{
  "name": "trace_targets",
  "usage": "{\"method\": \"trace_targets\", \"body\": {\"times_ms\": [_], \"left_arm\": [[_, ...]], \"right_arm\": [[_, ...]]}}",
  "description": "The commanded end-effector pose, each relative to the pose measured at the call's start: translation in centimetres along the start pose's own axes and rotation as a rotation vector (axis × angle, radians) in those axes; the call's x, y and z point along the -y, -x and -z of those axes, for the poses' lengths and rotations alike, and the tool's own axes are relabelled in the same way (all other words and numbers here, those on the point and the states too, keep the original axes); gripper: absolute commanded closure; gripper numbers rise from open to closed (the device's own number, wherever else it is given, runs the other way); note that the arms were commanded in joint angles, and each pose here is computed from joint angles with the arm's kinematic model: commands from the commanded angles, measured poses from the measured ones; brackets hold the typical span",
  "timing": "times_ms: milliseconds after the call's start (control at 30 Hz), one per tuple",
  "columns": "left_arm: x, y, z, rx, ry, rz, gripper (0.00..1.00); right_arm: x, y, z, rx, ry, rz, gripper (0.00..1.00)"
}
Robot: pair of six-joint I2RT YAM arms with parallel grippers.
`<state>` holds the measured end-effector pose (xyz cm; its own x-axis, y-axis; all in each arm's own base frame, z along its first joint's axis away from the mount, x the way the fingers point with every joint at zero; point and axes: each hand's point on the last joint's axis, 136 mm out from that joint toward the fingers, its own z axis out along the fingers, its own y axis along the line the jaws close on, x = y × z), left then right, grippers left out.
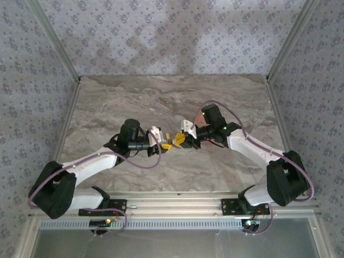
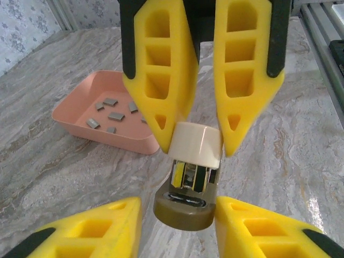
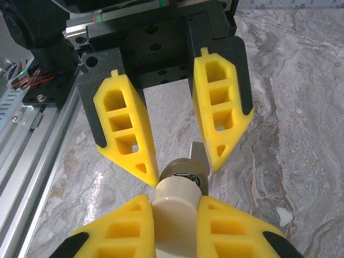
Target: Load the staples into the stapler
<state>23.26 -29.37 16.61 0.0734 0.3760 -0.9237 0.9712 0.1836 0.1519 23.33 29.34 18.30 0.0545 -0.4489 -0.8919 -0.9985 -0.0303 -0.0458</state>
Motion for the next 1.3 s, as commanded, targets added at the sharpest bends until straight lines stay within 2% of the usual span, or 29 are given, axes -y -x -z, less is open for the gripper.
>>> {"method": "trace_targets", "body": {"times_ms": [0, 333, 600, 800, 833, 1000, 1167, 1267], "left_arm": [[-1.0, 0.6, 0.0, -0.006, 0.038, -0.041, 0.63], [-1.7, -1.6, -1.1, -0.056, 0.059, -0.006, 0.7], [-1.6, -4.2, -2.3, -0.123, 0.035, 0.022, 0.72], [-1.5, -4.2, -2.5, -0.121, 0.023, 0.033, 0.72], [-1.7, -4.2, -2.4, -0.126, 0.03, 0.04, 0.7], [-2.0, -4.0, -1.7, -0.146, 0.071, 0.092, 0.58], [-2.1, -3.6, -1.1, -0.156, 0.096, 0.145, 0.56], [-2.1, -3.4, -0.5, -0.155, 0.123, 0.149, 0.55]], "right_arm": [[-1.3, 1.4, 0.2, 0.034, 0.06, 0.03, 1.0], [-2.4, 2.6, 1.1, 0.08, 0.08, 0.058, 1.0], [-2.8, 3.1, 1.6, 0.107, 0.081, 0.066, 1.0], [-1.9, 1.7, 1.2, 0.05, 0.026, 0.023, 1.0], [-1.4, 1.4, 1.1, 0.034, 0.0, -0.002, 0.98], [0.5, -0.9, 1.2, -0.057, -0.138, -0.285, 0.78], [0.6, -3.6, 1.8, -0.131, -0.24, -0.542, 0.69], [-0.1, -5.6, 2.2, -0.188, -0.289, -0.633, 0.61]]}}
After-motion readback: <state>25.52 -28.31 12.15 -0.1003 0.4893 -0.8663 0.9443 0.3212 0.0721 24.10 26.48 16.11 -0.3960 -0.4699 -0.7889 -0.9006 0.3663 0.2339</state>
